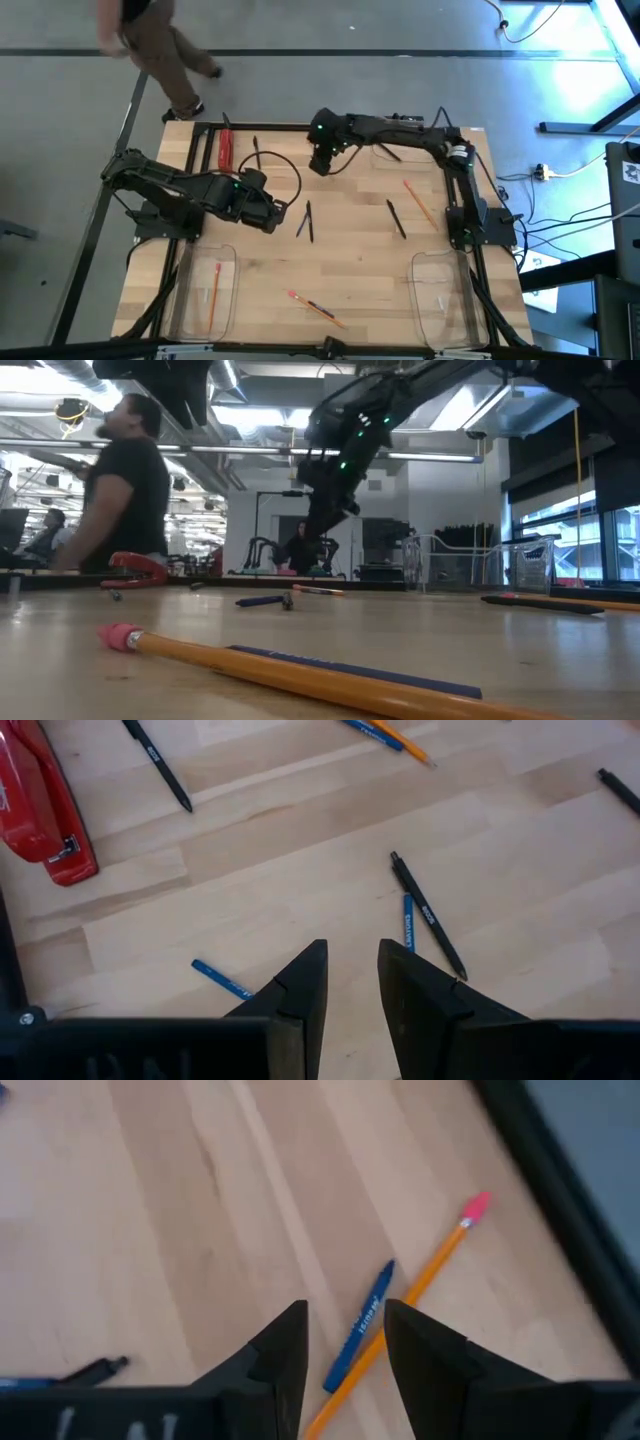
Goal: Sort crayons/erasers/pens/pencils in bins
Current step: Put the blue crayon into the bottom right transparent bin
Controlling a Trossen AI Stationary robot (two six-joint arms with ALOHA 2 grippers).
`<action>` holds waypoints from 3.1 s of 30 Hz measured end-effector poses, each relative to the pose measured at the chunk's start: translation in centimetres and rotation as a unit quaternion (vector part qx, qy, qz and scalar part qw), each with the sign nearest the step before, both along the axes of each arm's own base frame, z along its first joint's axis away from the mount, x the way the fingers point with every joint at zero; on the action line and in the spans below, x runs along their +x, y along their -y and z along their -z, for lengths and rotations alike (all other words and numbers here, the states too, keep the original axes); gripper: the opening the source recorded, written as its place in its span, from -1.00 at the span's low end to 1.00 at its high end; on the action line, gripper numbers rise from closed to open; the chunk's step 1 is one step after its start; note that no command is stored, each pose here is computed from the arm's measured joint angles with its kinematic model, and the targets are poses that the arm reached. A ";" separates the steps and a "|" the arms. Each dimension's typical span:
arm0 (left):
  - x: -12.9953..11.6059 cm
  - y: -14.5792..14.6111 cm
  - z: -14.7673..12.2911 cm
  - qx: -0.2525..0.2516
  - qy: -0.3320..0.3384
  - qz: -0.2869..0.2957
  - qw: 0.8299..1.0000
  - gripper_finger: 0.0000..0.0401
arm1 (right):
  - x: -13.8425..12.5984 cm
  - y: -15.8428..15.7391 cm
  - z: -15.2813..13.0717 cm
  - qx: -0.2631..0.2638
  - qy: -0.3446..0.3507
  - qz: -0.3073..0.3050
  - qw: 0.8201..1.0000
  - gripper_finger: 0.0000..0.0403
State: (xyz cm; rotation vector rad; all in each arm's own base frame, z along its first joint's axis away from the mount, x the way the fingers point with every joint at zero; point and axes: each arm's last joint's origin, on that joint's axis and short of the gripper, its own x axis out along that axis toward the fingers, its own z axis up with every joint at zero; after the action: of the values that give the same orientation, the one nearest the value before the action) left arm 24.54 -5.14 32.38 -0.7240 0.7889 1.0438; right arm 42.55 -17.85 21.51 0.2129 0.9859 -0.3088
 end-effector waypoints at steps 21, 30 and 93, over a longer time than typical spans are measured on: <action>0.0 0.0 0.0 0.001 0.000 0.001 1.000 -0.58 | 4.7 2.0 4.5 0.017 -0.104 0.002 0.994 -0.33; 0.0 0.0 0.0 0.001 0.000 0.001 1.000 -0.58 | 4.1 2.8 5.3 -0.021 -0.144 0.033 0.989 -0.33; 0.0 0.1 0.0 0.001 0.000 0.002 1.000 -0.58 | 3.8 1.5 6.1 0.027 -0.174 -0.065 0.982 -0.33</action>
State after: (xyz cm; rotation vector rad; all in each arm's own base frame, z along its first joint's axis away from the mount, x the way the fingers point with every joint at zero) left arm 24.54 -5.22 32.37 -0.7211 0.7895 1.0403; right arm 46.33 -19.31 15.44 0.1438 1.3489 -0.2023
